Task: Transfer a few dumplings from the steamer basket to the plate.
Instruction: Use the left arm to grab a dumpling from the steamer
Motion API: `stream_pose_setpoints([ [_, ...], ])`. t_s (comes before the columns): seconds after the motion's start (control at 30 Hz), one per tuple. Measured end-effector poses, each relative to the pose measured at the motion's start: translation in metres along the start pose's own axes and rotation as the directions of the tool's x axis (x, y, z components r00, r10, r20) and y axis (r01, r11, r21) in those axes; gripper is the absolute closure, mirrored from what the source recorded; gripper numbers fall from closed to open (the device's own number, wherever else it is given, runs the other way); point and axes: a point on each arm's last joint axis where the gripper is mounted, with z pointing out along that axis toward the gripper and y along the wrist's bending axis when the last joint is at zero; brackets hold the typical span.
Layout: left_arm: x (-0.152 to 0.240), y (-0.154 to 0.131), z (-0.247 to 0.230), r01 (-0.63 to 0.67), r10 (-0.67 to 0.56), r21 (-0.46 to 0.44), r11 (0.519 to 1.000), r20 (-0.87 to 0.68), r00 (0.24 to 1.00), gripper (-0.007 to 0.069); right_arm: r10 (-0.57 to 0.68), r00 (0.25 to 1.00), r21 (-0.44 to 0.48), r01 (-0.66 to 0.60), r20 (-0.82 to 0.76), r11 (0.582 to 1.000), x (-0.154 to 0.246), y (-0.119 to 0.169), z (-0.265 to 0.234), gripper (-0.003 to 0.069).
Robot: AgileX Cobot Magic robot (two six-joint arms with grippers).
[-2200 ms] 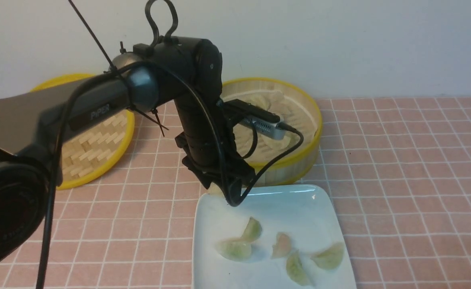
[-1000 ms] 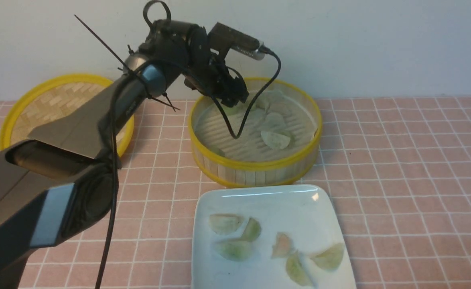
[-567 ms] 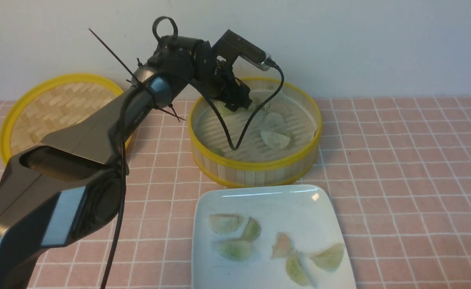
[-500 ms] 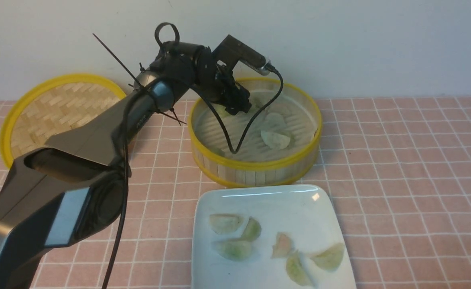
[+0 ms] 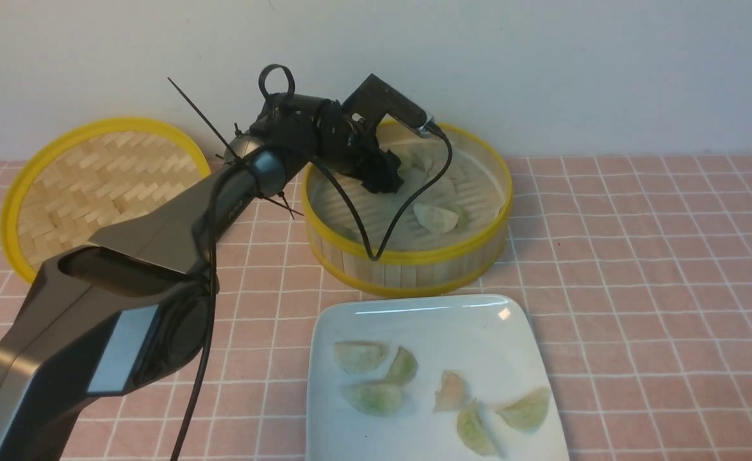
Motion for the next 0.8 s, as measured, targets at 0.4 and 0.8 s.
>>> stream_pose_setpoints([
  [0.4,-0.01,0.002,-0.02,0.004,-0.001,0.025,1.0,-0.146,0.989,0.0407,0.0,1.0,0.0,0.0,0.0,1.0,0.0,0.0,0.0,0.0572],
  [0.8,-0.032,0.007,-0.044,0.005,-0.002,0.033,0.999,-0.113,0.994,0.0407,0.0,1.0,0.0,0.0,0.0,1.0,0.0,0.0,0.0,0.0572],
])
